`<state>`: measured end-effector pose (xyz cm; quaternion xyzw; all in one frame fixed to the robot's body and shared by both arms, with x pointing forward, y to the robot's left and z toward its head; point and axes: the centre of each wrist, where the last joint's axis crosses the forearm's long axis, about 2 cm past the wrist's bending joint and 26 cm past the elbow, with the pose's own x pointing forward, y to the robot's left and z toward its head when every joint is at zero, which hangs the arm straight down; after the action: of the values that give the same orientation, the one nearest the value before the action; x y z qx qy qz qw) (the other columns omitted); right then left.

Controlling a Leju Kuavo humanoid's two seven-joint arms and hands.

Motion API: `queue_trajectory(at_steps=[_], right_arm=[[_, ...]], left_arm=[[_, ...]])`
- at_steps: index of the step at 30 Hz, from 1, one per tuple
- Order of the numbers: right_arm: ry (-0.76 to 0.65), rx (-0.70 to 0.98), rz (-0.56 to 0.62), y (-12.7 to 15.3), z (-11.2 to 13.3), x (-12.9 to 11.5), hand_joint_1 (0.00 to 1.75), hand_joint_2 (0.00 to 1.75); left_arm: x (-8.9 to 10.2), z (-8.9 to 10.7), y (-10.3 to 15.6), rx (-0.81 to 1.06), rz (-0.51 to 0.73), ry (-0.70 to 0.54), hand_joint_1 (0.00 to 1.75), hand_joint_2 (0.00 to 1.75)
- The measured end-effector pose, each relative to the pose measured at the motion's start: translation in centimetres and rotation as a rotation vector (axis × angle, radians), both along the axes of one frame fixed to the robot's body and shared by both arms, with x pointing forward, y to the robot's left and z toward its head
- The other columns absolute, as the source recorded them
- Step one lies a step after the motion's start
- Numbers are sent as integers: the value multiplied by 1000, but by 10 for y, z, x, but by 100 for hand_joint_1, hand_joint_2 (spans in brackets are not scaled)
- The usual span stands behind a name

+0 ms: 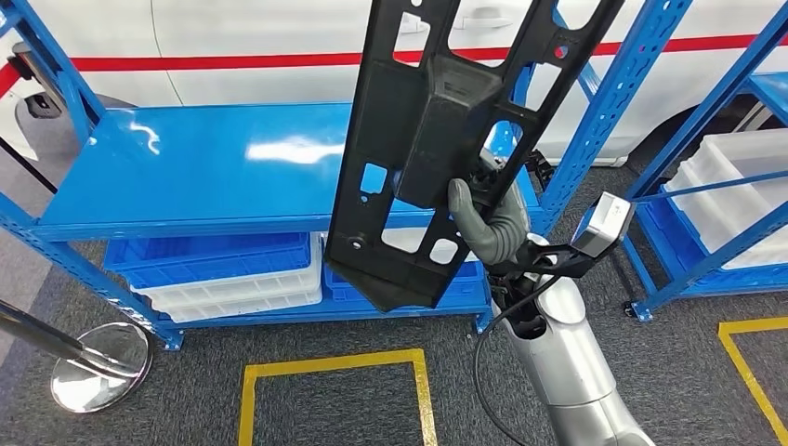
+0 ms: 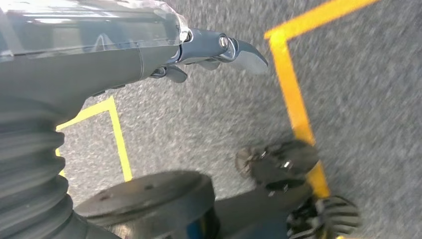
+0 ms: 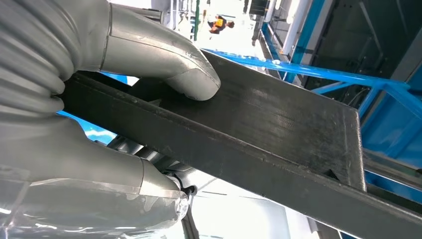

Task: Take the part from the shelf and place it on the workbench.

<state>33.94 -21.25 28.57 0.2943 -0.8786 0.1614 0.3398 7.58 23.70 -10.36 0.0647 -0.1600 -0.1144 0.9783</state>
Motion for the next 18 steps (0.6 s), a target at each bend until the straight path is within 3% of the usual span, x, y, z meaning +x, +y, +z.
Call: queue_trajectory(at_steps=[18], right_arm=[[-2,-5,0,-2,0,2,175,175]], left_arm=[[-3,-1,1,2,6,6,0,175]])
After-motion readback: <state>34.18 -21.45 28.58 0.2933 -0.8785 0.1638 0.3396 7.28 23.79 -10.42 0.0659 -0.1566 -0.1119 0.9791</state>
